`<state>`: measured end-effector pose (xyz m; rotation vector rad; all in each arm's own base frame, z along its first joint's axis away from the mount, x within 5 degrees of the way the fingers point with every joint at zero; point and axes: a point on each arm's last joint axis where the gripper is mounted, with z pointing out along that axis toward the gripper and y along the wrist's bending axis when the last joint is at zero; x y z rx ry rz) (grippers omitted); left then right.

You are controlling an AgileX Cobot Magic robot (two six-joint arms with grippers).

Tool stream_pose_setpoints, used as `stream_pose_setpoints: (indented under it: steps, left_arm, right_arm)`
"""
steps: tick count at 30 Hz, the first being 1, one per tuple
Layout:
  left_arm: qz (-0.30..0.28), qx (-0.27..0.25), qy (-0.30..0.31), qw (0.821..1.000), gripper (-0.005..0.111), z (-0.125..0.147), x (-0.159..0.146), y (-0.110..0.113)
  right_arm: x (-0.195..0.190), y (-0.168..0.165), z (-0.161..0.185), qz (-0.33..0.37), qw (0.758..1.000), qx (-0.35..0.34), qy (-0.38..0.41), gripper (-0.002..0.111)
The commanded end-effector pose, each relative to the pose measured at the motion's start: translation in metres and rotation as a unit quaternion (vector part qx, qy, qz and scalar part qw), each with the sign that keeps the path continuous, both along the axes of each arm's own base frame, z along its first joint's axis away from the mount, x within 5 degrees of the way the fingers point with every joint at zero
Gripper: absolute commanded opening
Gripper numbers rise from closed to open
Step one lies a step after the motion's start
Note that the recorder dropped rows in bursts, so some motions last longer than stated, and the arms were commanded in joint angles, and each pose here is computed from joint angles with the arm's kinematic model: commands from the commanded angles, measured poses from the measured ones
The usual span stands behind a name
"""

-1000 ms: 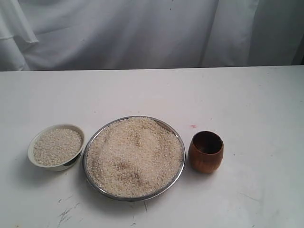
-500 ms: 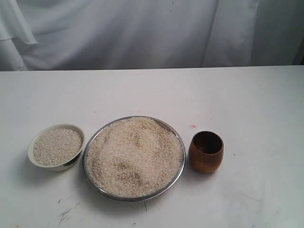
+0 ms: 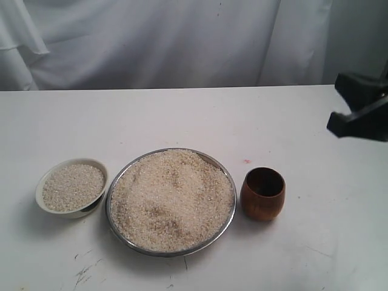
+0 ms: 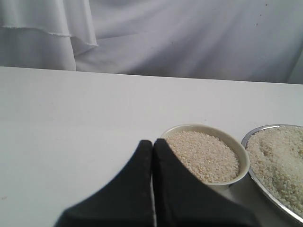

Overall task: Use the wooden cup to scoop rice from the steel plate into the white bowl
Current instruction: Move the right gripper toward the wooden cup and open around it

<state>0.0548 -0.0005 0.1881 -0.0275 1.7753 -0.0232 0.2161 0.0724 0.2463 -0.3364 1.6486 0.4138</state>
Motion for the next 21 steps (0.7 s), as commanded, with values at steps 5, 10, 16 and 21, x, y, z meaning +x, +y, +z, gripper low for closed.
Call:
stream_pose_setpoints:
  steps: [5, 10, 16, 21]
  left_arm:
    - [0.000, -0.002, -0.003, 1.000, 0.000, -0.001, 0.000, 0.000]
    - [0.000, -0.002, -0.003, 1.000, 0.000, -0.001, 0.000, 0.000]
    - [0.000, -0.002, -0.003, 1.000, 0.000, -0.001, 0.000, 0.000]
    - [0.000, -0.002, -0.003, 1.000, 0.000, -0.001, 0.000, 0.000]
  right_arm:
    - [-0.016, -0.002, -0.032, 0.007, 0.999, -0.005, 0.037, 0.000]
    - [-0.017, -0.004, -0.041, -0.002, 0.996, -0.031, 0.078, 0.001]
    - [-0.025, 0.010, -0.041, 0.096, 0.991, -0.090, 0.039, 0.036]
    - [-0.026, 0.012, -0.044, 0.111, 0.987, -0.105, 0.041, 0.091]
